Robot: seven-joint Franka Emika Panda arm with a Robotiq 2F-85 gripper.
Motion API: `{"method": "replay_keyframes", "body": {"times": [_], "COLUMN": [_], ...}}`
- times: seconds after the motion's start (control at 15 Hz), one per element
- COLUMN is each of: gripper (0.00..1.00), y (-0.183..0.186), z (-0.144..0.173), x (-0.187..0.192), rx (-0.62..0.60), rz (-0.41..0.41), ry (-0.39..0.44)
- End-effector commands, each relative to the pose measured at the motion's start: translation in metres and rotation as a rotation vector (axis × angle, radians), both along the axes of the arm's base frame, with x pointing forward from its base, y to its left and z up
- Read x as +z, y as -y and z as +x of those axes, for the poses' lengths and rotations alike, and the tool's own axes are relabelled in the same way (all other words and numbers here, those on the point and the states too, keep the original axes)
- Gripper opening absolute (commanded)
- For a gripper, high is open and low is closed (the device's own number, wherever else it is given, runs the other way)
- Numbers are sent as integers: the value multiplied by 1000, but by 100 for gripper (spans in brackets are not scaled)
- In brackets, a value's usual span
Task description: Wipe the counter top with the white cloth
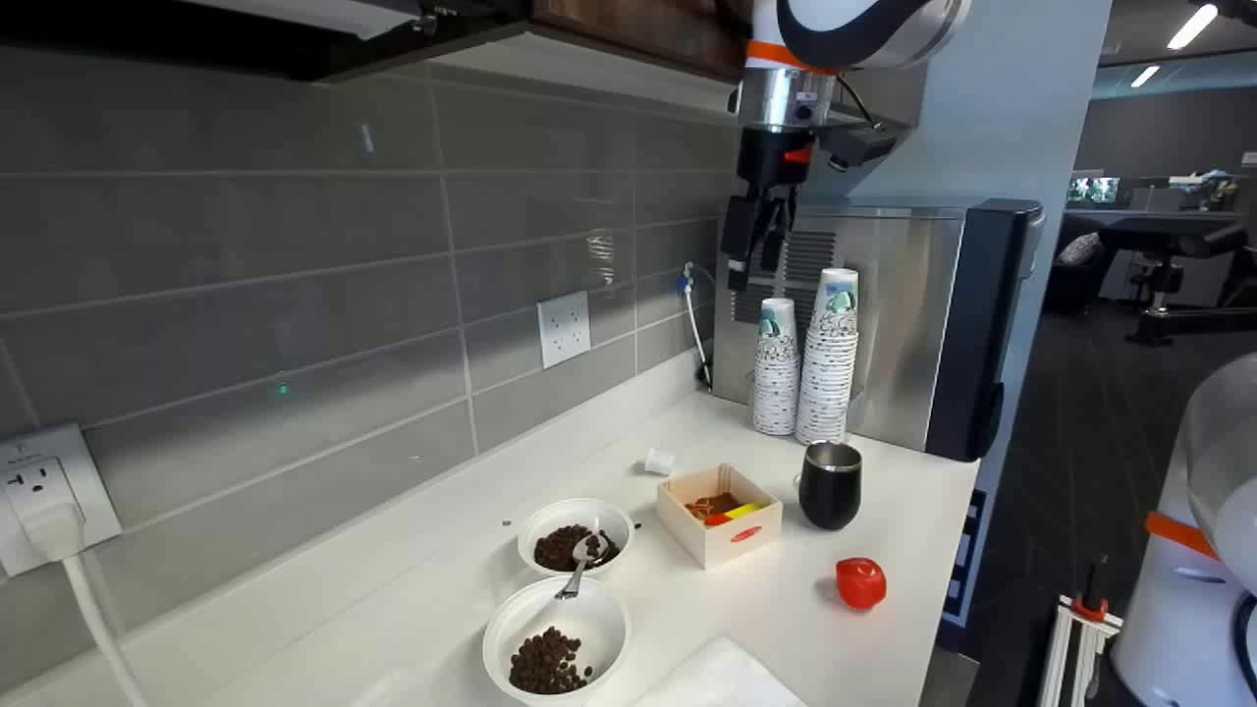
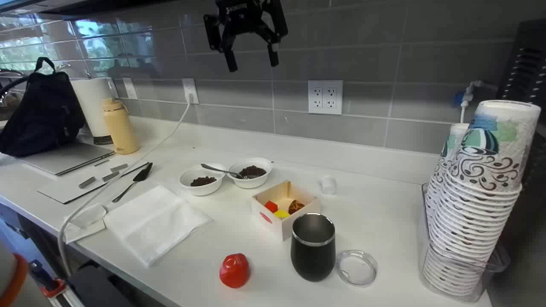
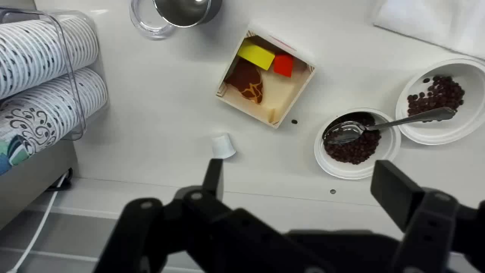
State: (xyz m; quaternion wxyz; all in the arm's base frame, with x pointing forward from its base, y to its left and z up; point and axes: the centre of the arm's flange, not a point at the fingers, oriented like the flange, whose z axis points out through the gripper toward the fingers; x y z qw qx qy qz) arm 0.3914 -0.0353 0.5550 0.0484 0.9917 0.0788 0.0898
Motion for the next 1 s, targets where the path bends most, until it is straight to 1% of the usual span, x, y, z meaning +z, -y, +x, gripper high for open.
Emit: {"method": "replay_keyframes", "body": {"times": [0.0, 0.47, 0.67, 0.93], "gripper": [100, 100, 100, 100], "y": [0, 0, -9, -38], "z": [0, 0, -8, -32], "x": [0, 0, -17, -44], "rx": [0, 0, 17, 60], "rz": [0, 0, 18, 54], "ry": [0, 0, -11, -61]}}
